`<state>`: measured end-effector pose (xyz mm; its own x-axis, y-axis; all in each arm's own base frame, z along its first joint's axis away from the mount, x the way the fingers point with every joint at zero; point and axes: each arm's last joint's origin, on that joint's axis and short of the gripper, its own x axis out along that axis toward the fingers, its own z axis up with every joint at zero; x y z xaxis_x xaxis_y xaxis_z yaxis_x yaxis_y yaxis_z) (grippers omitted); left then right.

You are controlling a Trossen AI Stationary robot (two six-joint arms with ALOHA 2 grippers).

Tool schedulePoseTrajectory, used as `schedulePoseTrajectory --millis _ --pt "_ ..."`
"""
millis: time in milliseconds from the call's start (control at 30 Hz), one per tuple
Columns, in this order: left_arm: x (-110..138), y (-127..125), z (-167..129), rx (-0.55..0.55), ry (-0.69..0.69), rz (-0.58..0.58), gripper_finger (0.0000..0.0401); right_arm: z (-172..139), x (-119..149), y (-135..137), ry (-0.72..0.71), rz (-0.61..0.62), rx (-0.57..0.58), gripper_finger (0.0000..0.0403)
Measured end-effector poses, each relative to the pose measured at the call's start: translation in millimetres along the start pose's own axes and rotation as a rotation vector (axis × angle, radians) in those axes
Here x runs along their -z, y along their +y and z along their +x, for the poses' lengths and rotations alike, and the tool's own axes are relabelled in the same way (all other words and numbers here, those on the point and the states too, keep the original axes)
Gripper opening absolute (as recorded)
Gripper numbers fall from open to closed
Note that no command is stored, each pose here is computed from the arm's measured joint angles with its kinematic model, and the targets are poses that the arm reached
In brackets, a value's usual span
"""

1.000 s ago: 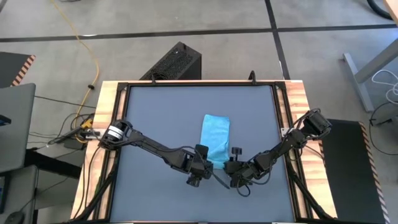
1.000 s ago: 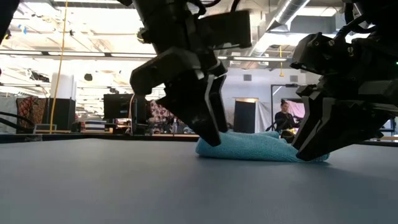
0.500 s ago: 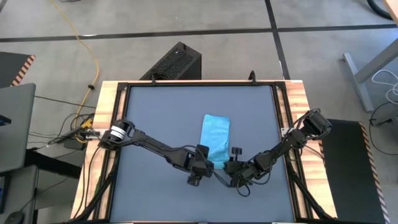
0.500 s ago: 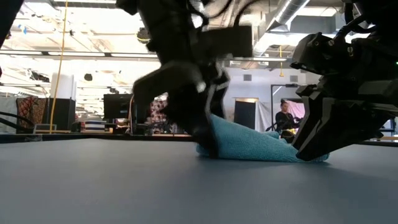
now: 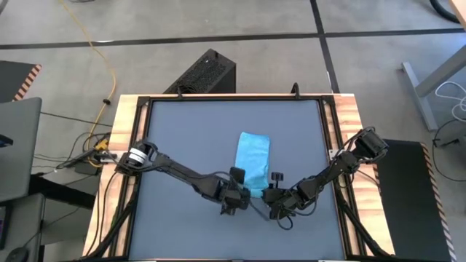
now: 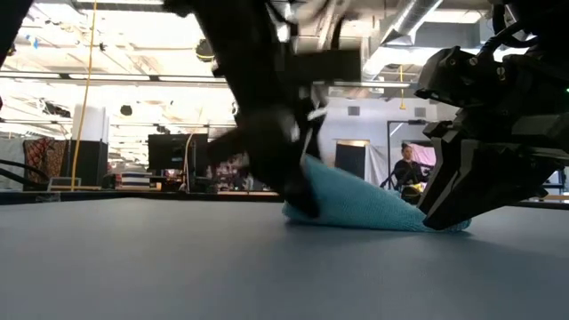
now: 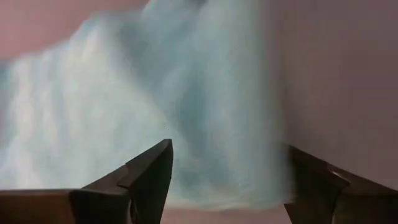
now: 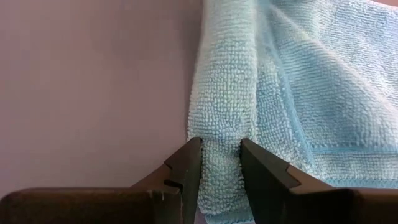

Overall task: Roll towel
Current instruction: Roll the blue microfiber towel

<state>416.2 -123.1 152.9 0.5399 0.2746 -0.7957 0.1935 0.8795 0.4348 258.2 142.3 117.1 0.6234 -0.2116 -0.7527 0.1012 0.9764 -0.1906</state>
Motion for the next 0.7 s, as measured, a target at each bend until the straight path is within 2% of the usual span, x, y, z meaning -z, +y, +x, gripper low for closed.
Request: schedulePoseTrajectory --millis 100,200,300,500,700 --pt "-12.3 0.2 -13.8 0.082 -0.114 -0.022 0.0249 0.0 0.1 -0.1 0.001 -0.001 0.001 0.0139" --pt "-20.6 6.2 -26.8 0.041 -0.183 -0.013 0.0249 0.0 0.0 -0.1 0.0 0.0 0.0 0.0139" --pt "-22.4 7.1 -32.9 0.036 -0.2 0.025 0.0249 0.0 -0.1 0.0 0.0 0.0 0.0 0.0139" --pt "-20.9 -1.8 -35.4 0.25 -0.223 0.066 0.0249 0.0 -0.1 0.1 -0.001 0.001 -0.001 0.0139" --pt "-15.5 2.8 -31.4 0.257 -0.173 0.029 0.0249 0.0 -0.2 0.1 -0.002 0.001 -0.001 0.0139"
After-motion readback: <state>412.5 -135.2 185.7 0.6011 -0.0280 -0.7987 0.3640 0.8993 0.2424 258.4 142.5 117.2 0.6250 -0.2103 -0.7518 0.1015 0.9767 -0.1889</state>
